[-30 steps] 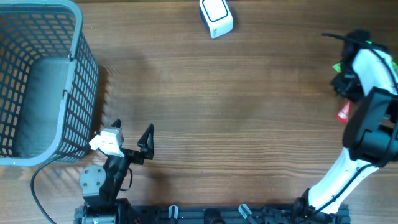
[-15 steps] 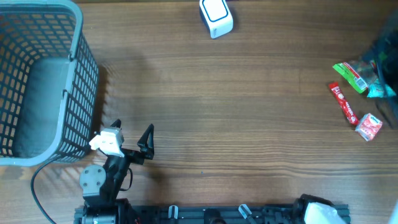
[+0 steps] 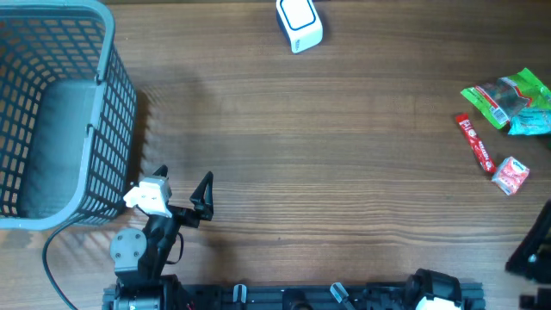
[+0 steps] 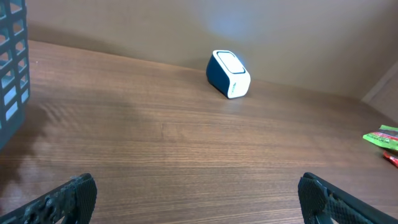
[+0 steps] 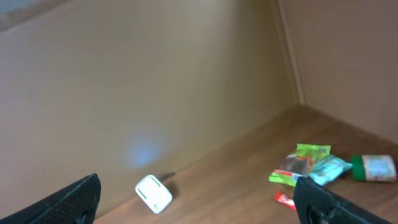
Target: Scan the item barcode
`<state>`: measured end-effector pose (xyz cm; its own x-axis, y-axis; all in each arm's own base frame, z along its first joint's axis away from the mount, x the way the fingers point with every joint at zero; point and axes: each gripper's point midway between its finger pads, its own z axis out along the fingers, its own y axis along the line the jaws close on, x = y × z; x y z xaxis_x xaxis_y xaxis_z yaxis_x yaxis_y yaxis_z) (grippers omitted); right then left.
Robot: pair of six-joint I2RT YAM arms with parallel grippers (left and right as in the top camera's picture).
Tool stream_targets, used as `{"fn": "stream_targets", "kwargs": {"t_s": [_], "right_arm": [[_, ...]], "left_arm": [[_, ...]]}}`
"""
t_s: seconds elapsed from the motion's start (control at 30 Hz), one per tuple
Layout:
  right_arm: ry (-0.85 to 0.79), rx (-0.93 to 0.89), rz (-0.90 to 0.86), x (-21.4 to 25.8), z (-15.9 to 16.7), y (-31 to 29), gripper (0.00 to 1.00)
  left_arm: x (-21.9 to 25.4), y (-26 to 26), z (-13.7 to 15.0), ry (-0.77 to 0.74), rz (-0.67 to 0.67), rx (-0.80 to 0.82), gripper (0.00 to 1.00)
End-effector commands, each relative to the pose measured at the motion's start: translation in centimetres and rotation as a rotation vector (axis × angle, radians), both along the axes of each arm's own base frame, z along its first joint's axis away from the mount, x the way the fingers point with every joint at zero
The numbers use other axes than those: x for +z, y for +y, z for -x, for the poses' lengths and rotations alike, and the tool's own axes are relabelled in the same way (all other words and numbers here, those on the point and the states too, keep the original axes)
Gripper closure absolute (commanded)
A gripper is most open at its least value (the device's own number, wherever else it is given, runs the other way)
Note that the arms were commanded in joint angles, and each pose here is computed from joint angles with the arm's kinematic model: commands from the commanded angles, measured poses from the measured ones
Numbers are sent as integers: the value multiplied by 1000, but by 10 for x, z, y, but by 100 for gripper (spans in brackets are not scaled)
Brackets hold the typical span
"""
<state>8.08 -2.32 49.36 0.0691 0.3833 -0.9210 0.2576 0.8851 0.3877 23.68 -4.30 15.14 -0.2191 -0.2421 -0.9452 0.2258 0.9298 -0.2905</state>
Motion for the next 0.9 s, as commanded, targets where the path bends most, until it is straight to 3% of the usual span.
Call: {"fn": "stream_targets", "kwargs": {"t_s": [0.0,0.17,0.37,0.6,0.87], "right_arm": [[-73,32,139,-8,2,1,0],[-316,133,202,-23,-12,12,0],[-455,269,215,-77,-71,30,0],[-392,267,189,-146,-118,25,0],[-359,254,197,-203,-141,24,0]], "left_arm": [[-1,-1,0,-2,-14,-8,0],[-1,-1,0,-2,-14,-8,0],[-1,-1,0,-2,-15,-8,0],[-1,-1,0,-2,-14,-8,0],[-1,-1,0,-2,-15,-8,0]]}}
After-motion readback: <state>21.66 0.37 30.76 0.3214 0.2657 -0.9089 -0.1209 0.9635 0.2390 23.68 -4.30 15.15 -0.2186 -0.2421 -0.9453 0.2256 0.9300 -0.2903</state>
